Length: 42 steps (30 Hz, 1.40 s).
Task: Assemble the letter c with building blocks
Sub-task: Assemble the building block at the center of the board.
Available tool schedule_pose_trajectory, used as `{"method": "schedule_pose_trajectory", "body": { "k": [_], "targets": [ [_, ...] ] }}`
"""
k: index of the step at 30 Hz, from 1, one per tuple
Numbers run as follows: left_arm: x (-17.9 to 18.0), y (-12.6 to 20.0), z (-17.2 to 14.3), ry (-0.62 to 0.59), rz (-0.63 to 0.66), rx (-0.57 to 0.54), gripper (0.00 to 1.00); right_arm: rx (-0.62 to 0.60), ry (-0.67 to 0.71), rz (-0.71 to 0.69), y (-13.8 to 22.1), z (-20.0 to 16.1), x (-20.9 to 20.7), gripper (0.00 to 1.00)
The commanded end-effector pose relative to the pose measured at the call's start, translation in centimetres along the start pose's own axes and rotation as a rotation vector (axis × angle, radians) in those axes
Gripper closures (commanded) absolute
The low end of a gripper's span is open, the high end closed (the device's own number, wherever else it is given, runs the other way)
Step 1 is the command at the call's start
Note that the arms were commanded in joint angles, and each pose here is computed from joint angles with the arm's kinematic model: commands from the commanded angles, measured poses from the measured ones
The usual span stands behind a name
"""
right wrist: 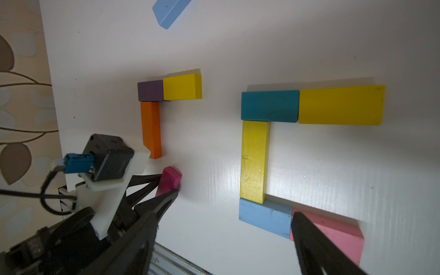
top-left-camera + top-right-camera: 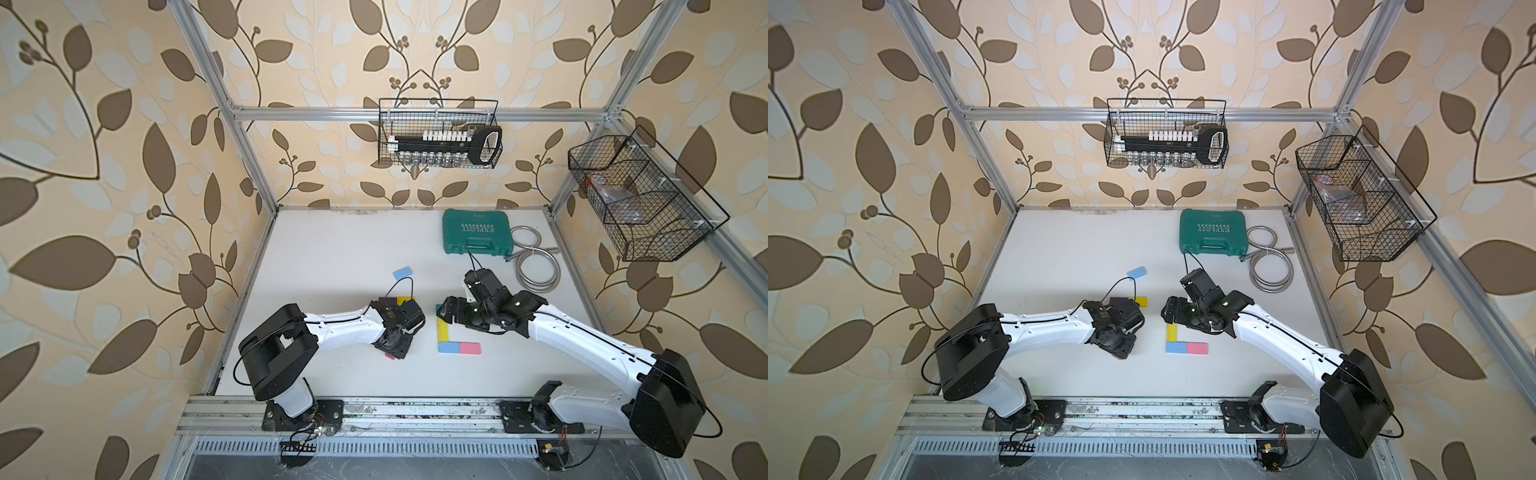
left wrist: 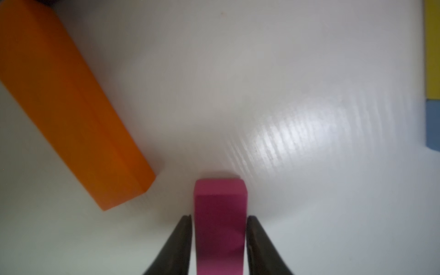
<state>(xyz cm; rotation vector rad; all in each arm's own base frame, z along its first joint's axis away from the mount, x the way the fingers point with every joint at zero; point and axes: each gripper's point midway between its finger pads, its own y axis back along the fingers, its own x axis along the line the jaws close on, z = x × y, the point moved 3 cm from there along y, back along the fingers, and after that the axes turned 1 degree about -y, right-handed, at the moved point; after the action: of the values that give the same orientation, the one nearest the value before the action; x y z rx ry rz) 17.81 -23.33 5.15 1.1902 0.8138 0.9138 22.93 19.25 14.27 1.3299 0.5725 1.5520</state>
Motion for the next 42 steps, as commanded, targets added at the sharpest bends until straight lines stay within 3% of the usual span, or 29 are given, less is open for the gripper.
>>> {"method": "schedule_pose_trajectory", "body": {
  "k": [1, 5, 8, 13, 19, 31, 42],
  "targets": [
    [-0.4, 0.5, 0.3, -0.02, -0.006, -0.016, 0.45, -0.012, 0.003, -0.01, 0.6, 0.0, -0.1, 0.13],
    [-0.2, 2.3, 0.7, -0.004, 0.0, -0.044, 0.27, -0.013, 0.005, -0.006, 0.8, 0.1, 0.1, 0.13],
    [-0.8, 5.0, 0.9, 0.028, -0.065, -0.074, 0.17, -0.015, 0.008, -0.007, 0.9, 0.1, 0.1, 0.13],
    [-3.7, 8.9, 0.1, 0.13, -0.318, -0.082, 0.09, -0.016, 0.014, -0.014, 0.8, 0.2, 0.1, 0.13],
    [-6.8, 7.5, -1.6, 0.202, -0.452, -0.023, 0.06, -0.02, 0.014, -0.04, 0.9, 0.2, -0.5, 0.13],
    [-7.8, 2.1, -3.1, 0.22, -0.36, 0.067, 0.05, -0.048, -0.015, -0.047, 2.1, 0.6, -1.8, 0.13],
    [-5.1, 0.8, -3.1, 0.254, -0.207, 0.001, 0.04, -0.034, -0.015, -0.044, 1.7, 0.5, -1.7, 0.13]
  ]
}}
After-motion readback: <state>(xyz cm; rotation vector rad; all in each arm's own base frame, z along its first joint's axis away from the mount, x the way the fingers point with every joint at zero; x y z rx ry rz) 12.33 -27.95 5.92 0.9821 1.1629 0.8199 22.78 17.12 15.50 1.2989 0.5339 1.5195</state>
